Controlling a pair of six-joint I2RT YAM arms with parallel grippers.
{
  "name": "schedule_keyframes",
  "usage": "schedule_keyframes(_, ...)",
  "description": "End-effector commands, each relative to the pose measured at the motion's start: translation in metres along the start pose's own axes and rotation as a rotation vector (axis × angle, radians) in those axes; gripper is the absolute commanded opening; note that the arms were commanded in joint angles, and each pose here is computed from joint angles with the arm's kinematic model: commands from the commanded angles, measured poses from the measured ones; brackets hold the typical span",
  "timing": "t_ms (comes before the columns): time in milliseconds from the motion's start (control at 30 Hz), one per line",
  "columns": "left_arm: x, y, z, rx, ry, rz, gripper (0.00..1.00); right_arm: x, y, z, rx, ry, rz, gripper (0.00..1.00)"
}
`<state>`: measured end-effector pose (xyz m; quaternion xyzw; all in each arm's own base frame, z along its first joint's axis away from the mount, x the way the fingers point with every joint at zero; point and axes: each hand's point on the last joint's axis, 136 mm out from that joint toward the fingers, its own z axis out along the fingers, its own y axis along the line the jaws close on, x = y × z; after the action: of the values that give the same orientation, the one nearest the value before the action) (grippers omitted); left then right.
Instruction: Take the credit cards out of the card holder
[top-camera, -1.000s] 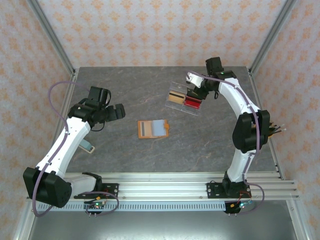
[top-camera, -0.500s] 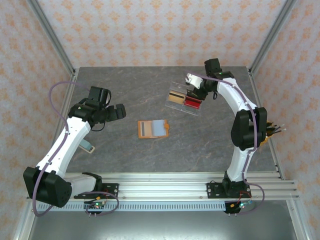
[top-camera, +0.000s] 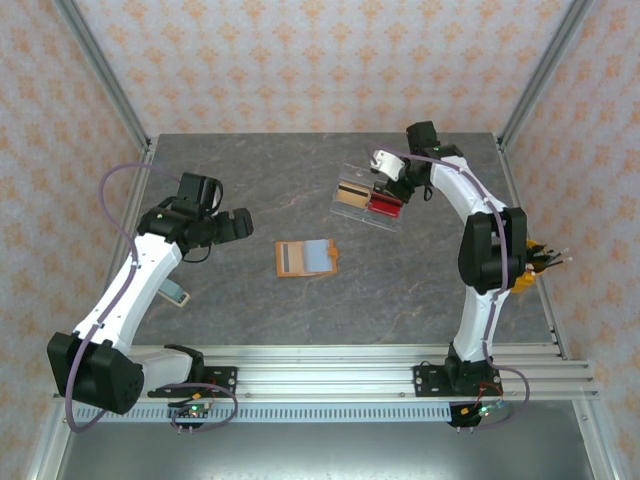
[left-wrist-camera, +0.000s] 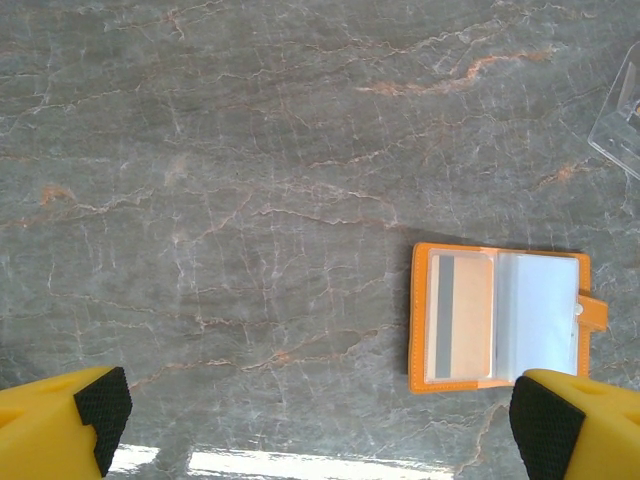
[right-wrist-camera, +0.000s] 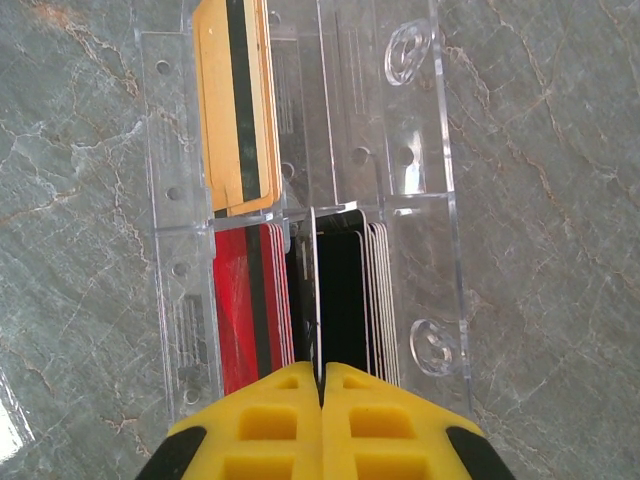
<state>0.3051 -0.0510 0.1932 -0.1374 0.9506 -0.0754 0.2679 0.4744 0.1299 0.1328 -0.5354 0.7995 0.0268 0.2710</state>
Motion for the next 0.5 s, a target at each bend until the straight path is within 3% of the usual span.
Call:
schedule_keyframes(0, 0.0, 0.001, 0.004, 0.003, 0.001, 0.019, 1.0, 0.0, -0.01, -0.001, 0.028, -0.006, -0.014, 0.0)
schedule_keyframes(467, 0.002, -0.002, 0.006, 0.019, 0.015, 0.025, 1.0, 0.002, -0.018, 0.001, 0.057, 0.014, -0.018, 0.11)
